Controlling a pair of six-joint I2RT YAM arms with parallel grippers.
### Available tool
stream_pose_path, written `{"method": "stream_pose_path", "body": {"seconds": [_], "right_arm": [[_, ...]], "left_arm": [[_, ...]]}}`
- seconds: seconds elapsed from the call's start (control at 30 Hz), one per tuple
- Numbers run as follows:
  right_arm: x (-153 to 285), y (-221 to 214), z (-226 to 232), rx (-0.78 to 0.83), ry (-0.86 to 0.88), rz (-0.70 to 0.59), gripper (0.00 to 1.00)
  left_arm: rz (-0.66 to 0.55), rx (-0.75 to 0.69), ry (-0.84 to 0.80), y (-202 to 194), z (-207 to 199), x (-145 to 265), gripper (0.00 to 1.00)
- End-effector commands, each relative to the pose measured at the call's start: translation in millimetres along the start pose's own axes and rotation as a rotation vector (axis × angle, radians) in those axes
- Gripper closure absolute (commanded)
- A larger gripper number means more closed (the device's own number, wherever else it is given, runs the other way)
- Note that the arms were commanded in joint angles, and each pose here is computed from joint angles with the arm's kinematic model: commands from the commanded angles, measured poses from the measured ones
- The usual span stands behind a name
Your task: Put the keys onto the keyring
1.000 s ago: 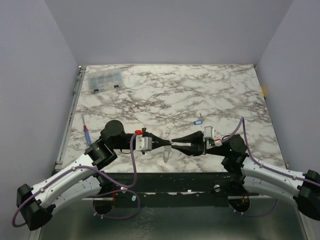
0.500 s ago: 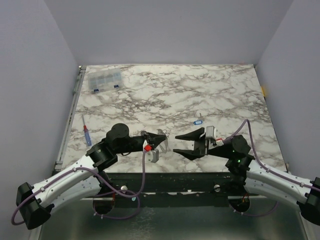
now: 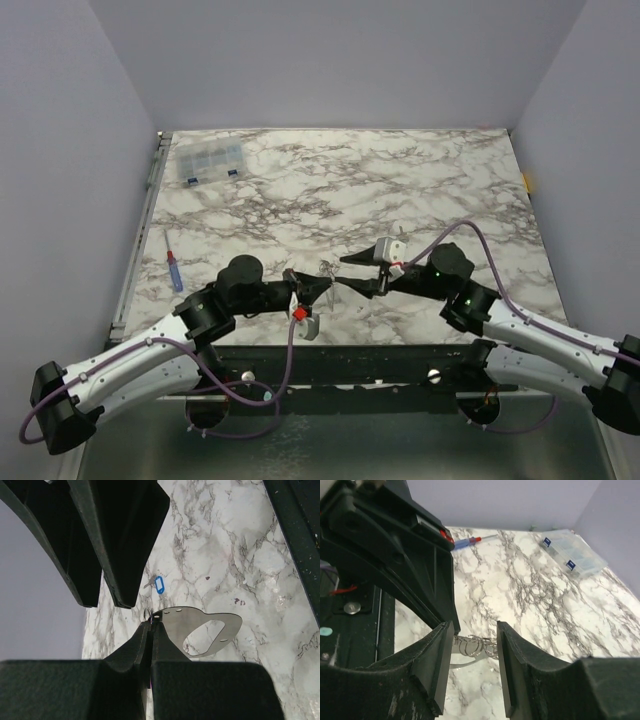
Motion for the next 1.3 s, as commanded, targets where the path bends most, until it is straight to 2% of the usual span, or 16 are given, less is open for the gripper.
{"method": "stream_pose_path", "body": {"seconds": [0.0, 0.43, 1.27], "right_arm": [[3.3, -4.3, -1.8, 0.074, 0.022, 0.097, 0.53], [-5.2, -18.5, 4.9, 0.058, 0.109, 0.117, 0.62], [-10.0, -16.7, 12.1, 0.018, 0.197, 0.086, 0.64]], "left_arm": [[-0.025, -0.007, 0.01, 5.0, -1.0, 4.4, 1.0], [-0.039, 0.046, -0.011, 3.6, -4.8, 0.2, 1.0], [-0.031, 0.106, 0.085, -2.7, -1.9, -4.1, 1.0]]}}
Point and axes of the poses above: each gripper's point midway between its finger pads, its own x axis back along the fingers, its own z axis along the line the jaws close on, y = z × x, the point moved 10 cm from there along x, back along the fingers, and after that the axes turned 7 degrees about x, right-handed, at the moved point
